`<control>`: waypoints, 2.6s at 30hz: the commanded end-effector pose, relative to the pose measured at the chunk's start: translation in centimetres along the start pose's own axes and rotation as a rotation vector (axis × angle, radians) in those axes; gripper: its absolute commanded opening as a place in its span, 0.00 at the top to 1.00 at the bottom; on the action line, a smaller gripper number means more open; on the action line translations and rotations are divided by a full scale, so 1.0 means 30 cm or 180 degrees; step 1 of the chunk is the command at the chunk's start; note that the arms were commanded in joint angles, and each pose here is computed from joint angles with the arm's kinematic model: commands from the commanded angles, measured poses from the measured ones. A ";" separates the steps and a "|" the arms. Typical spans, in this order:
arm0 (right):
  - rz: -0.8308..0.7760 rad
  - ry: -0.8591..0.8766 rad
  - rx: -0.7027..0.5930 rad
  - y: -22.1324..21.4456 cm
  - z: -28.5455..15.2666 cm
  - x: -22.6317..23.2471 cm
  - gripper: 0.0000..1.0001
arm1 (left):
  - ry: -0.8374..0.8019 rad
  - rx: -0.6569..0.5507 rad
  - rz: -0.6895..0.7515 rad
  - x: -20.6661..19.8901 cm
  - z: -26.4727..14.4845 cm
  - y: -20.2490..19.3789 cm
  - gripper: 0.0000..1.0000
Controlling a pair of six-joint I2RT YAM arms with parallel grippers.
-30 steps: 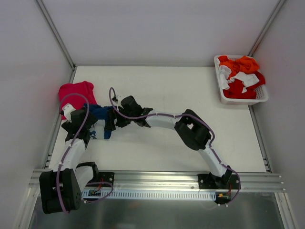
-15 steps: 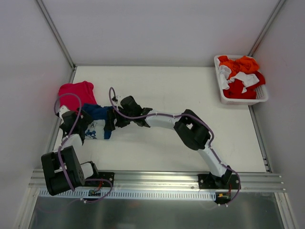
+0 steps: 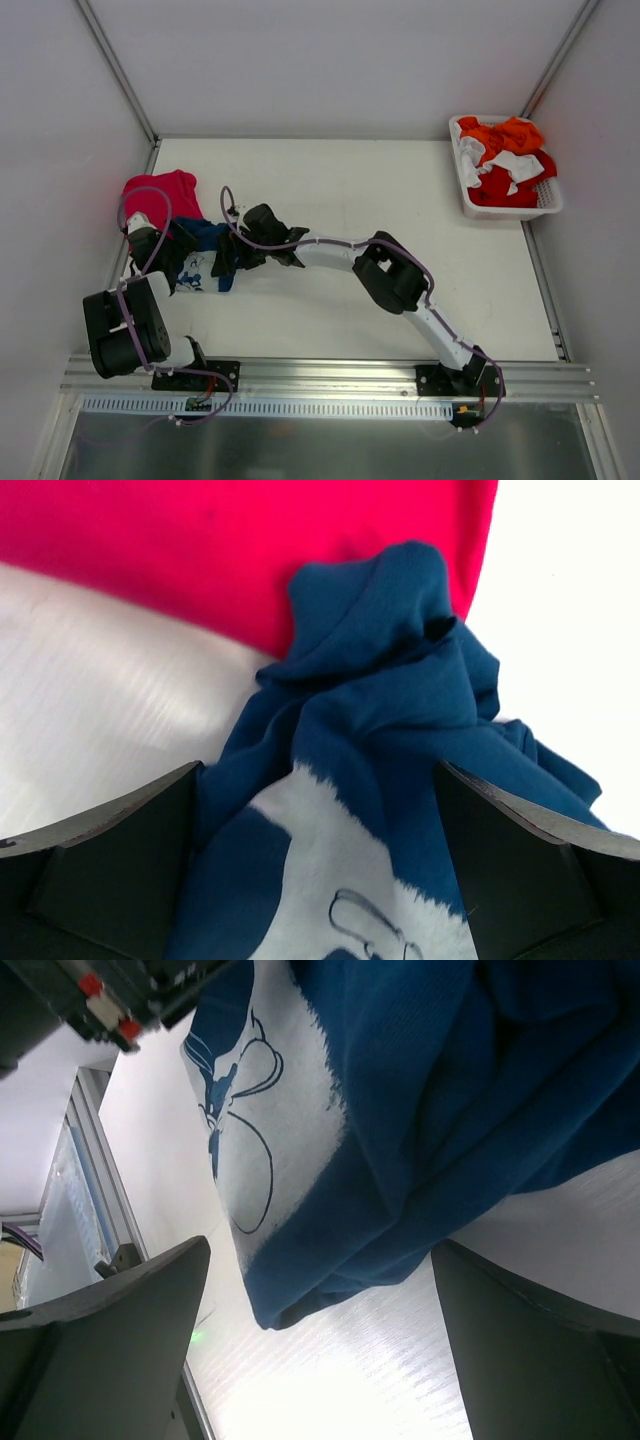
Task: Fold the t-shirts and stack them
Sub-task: Put the neatly folded tshirt into the corner of the board with both arms
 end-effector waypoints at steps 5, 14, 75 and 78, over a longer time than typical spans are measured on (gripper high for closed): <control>-0.0116 0.0064 -0.0040 0.030 -0.047 0.096 0.02 | -0.0252 -0.0155 0.0085 -0.024 0.003 0.054 0.01; -0.0384 -0.0284 -0.0097 0.017 -0.136 0.118 0.01 | -0.0505 -0.0047 0.0088 -0.047 0.013 0.060 0.01; -0.0071 -0.0428 -0.0064 0.025 0.062 0.008 0.02 | -0.0802 0.0136 0.0165 -0.074 0.029 0.069 0.47; -0.0046 -0.0574 -0.0103 0.019 0.053 -0.014 0.16 | -0.0798 0.0149 0.0166 -0.074 0.029 0.068 0.52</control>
Point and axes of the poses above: each gripper's point midway between its finger pads, its own z axis out along the fingers, its own x axis along the line the jaws close on, y = z × x, the point moved 9 cm from there along -z, back along the fingers, and after that the axes turned 9 degrees about z, right-handed, at the moved point
